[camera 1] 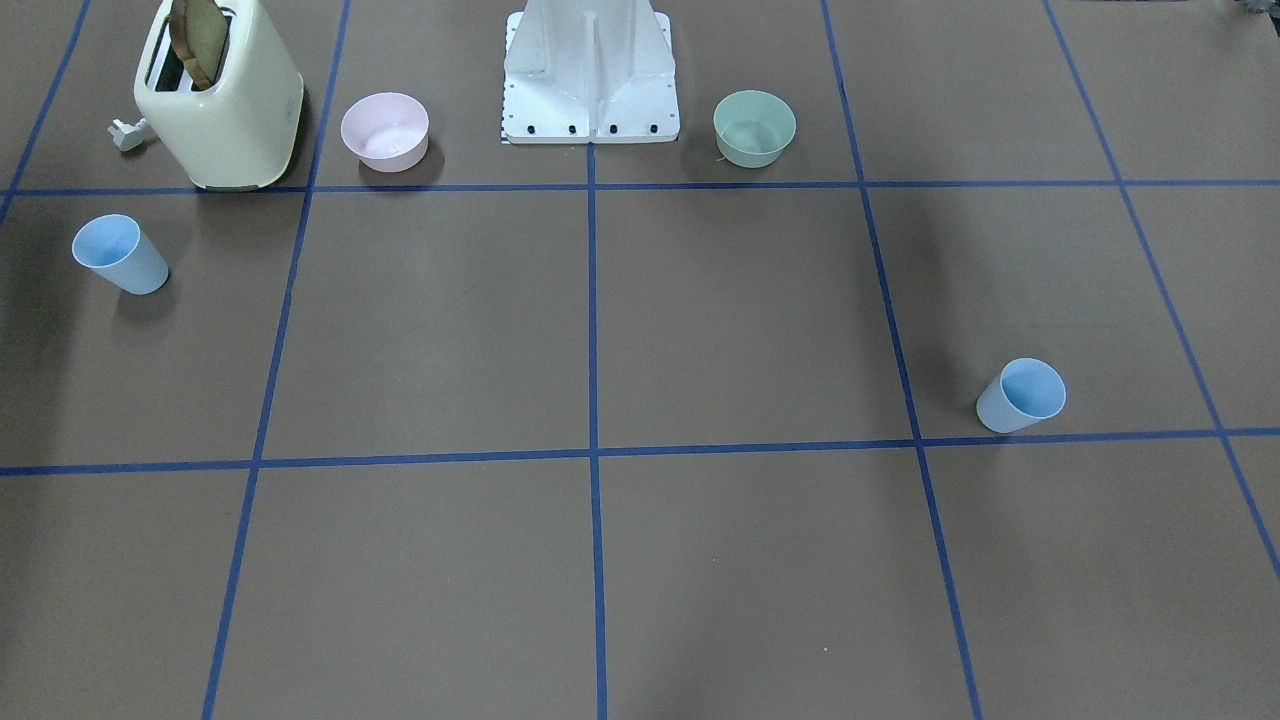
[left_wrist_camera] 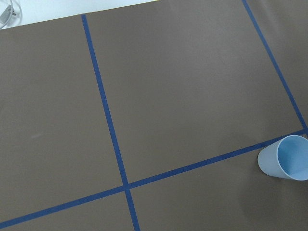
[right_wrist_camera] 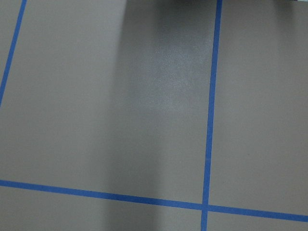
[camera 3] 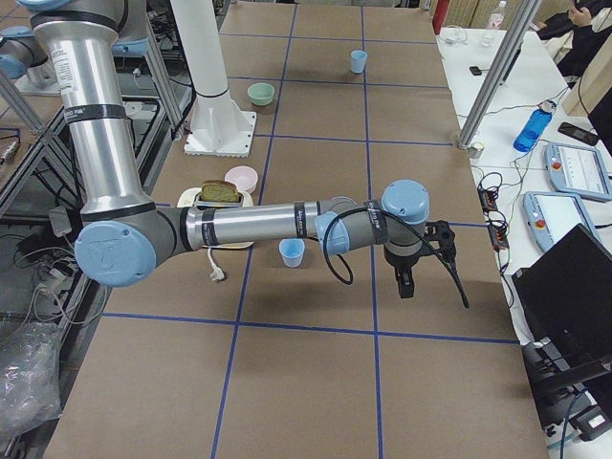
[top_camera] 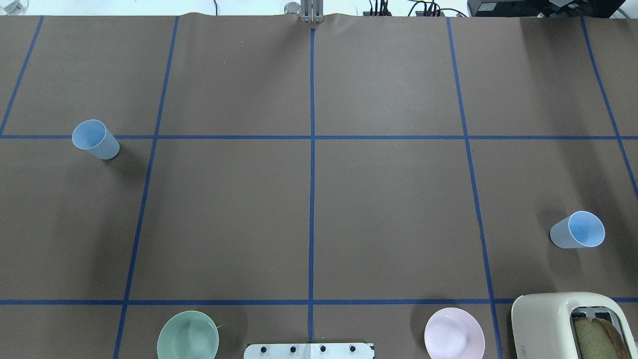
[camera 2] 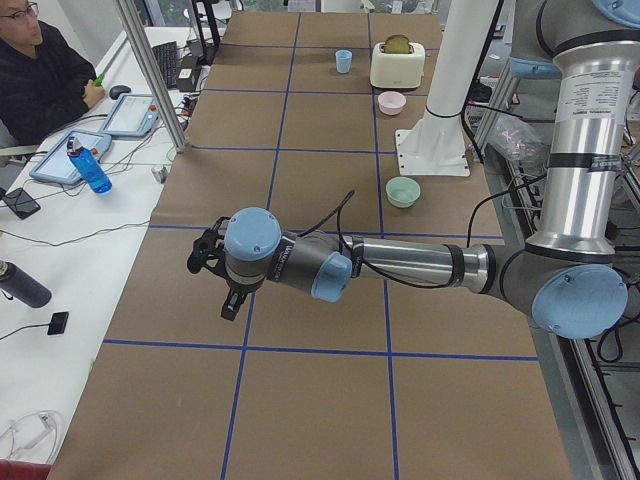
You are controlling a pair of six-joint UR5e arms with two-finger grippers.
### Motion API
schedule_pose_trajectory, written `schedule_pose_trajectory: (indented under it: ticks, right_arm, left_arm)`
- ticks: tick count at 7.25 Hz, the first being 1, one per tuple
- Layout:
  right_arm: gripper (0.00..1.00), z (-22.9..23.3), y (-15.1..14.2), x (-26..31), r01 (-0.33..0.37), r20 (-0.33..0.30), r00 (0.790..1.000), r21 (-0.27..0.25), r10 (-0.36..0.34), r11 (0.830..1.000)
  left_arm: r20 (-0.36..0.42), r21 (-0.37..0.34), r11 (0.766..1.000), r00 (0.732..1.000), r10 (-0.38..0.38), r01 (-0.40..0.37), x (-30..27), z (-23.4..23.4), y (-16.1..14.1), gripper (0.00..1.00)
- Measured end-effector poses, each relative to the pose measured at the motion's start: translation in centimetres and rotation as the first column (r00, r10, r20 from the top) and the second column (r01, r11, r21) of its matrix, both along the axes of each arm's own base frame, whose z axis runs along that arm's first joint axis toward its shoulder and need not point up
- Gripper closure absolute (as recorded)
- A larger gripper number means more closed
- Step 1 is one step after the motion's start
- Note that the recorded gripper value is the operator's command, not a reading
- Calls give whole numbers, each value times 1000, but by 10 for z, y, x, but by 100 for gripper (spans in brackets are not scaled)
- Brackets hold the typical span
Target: Stack blue cups with both arms
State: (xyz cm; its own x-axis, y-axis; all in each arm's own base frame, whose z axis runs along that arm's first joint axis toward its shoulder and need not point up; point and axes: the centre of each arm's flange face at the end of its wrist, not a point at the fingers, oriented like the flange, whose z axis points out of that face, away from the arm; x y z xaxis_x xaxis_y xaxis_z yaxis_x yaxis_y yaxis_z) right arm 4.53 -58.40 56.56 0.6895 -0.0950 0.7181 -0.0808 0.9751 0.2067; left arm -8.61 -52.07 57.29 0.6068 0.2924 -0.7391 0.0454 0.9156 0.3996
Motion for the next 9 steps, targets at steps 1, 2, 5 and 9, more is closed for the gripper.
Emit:
schedule_pose_trajectory:
  ticks: [1,2,5,9]
  right_arm:
    - [0,0,0,0,0,0,1000,0,0,1000]
    - [0,0,0,-1,1,0,1000,2,-1,1000]
    - [0,6,3,-11,14,-15,1000,-8,-14,1000]
    - [0,33,82,-51,8,41,999,-19,-8,1000]
  left_arm:
    - [0,2,1000,1000,0,0,0,0,1,2]
    - [0,5,1000,1000,0,0,0,-1,1,2]
    - [-1,8,1000,1000,2,-2,3,-4,1,2]
    - [38,-25,997,997,74,-73,114,-53,-45,2]
